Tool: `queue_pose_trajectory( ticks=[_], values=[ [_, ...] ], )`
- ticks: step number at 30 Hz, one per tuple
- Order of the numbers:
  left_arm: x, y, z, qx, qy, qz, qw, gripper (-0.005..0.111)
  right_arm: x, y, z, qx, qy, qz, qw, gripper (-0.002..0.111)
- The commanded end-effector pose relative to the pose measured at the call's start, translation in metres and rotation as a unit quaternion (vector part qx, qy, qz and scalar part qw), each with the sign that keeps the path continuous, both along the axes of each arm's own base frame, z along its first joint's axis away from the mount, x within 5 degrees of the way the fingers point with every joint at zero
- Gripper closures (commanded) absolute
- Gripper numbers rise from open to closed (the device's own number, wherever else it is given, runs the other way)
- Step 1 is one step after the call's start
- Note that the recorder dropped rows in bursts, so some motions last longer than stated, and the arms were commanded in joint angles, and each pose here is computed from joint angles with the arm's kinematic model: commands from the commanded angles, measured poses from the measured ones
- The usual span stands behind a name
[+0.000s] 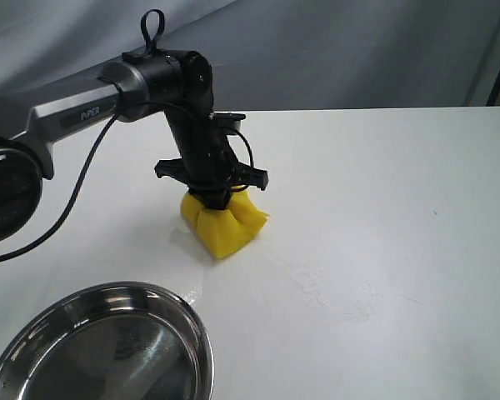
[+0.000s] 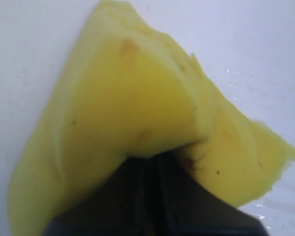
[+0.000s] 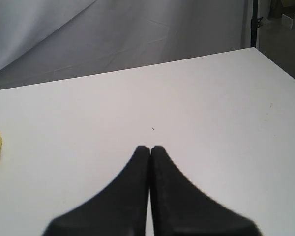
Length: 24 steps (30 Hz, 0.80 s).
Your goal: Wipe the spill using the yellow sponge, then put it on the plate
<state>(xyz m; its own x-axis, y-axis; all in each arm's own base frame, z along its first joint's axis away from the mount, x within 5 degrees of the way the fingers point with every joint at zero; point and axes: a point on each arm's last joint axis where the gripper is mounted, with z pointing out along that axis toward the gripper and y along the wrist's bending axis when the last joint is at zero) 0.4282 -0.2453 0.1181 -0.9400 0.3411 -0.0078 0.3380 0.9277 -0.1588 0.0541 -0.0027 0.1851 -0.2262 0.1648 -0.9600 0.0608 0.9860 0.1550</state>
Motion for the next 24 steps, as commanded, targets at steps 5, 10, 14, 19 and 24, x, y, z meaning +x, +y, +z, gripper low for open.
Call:
queue_pose_trajectory(
  ticks=[5,10,14,19,24],
  values=[
    [-0.066,-0.085,-0.022,0.034,0.006,-0.134,0.99,0.107,0.0,-0.001,-0.001,-0.004,-0.001,-0.003,1.0,0.108],
    [-0.119,-0.135,-0.022,0.032,0.001,-0.229,0.973,0.107,0.0,-0.001,-0.001,-0.004,-0.001,-0.003,1.0,0.108],
    [-0.145,-0.155,-0.022,0.037,-0.007,-0.28,0.959,0.107,0.0,-0.001,-0.001,-0.004,-0.001,-0.003,1.0,0.108],
    [-0.13,-0.144,-0.022,0.07,-0.031,-0.278,0.958,0.107,0.0,-0.001,-0.001,-0.004,-0.001,-0.003,1.0,0.108],
    [-0.092,-0.111,-0.023,0.077,-0.028,-0.204,0.975,0.107,0.0,-0.001,-0.001,-0.004,-0.001,-0.003,1.0,0.108]
  ],
)
